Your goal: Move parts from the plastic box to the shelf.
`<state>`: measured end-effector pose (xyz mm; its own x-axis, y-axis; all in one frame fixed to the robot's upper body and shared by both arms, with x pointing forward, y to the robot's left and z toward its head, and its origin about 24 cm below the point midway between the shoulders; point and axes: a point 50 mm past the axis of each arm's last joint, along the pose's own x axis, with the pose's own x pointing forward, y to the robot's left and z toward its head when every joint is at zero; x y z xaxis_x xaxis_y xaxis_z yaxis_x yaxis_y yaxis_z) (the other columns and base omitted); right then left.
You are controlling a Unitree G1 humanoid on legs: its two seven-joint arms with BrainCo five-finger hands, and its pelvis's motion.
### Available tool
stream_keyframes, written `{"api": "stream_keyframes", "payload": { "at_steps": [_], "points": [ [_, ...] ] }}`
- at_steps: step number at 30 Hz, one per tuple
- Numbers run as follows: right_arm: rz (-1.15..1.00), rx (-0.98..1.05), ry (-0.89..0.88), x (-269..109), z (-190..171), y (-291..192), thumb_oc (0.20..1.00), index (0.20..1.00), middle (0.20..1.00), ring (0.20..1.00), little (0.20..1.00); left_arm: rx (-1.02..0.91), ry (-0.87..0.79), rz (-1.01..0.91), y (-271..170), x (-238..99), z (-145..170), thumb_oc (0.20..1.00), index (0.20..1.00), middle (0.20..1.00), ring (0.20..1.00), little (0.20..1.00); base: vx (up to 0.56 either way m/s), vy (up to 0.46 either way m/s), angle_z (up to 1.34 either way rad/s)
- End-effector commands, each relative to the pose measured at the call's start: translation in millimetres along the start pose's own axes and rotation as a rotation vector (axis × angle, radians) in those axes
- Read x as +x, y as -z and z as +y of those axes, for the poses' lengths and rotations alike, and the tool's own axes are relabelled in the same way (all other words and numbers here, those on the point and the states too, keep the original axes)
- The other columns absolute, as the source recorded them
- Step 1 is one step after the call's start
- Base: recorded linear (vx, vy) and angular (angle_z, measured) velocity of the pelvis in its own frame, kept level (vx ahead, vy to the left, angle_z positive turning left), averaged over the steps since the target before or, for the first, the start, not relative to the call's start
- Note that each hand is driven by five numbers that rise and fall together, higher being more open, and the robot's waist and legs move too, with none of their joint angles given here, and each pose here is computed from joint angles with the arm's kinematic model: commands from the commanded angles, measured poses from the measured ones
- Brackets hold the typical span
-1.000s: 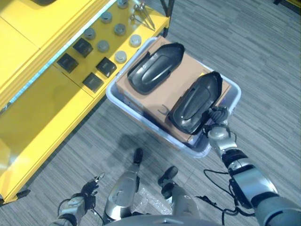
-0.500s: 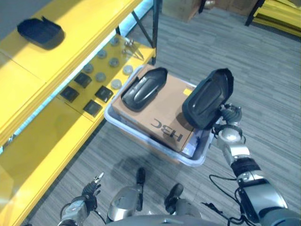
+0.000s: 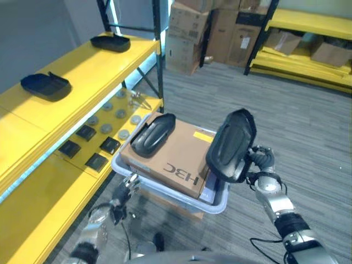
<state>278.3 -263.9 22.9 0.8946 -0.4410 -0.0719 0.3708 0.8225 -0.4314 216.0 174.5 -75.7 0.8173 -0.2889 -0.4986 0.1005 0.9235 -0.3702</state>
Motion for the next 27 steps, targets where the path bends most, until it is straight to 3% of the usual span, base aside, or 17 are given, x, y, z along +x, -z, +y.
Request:
{"api": "stream_keyframes", "payload": {
  "at_steps": [1, 15, 27],
  "points": [
    [-0.161, 0.036, -0.065, 10, 14, -42, 0.200, 0.200, 0.200, 0.200, 0.200, -0.047, 0.077, 0.126, 7, 5, -12, 1.000, 1.000, 1.000, 1.000, 1.000, 0.05, -0.017, -0.14],
    [-0.218, -0.054, -0.340, -6, 67, -53, 0.200, 0.200, 0.200, 0.200, 0.200, -0.132, 0.269, 0.145, -43, 39, -69, 1.000, 1.000, 1.000, 1.000, 1.000, 0.03, -0.018, -0.08],
    [-0.191, -0.069, -0.474, -22, 102, -52, 0.200, 0.200, 0.200, 0.200, 0.200, -0.095, 0.432, 0.169, -51, 45, -104, 1.000, 1.000, 1.000, 1.000, 1.000, -0.01, -0.009, -0.04]
  ]
}}
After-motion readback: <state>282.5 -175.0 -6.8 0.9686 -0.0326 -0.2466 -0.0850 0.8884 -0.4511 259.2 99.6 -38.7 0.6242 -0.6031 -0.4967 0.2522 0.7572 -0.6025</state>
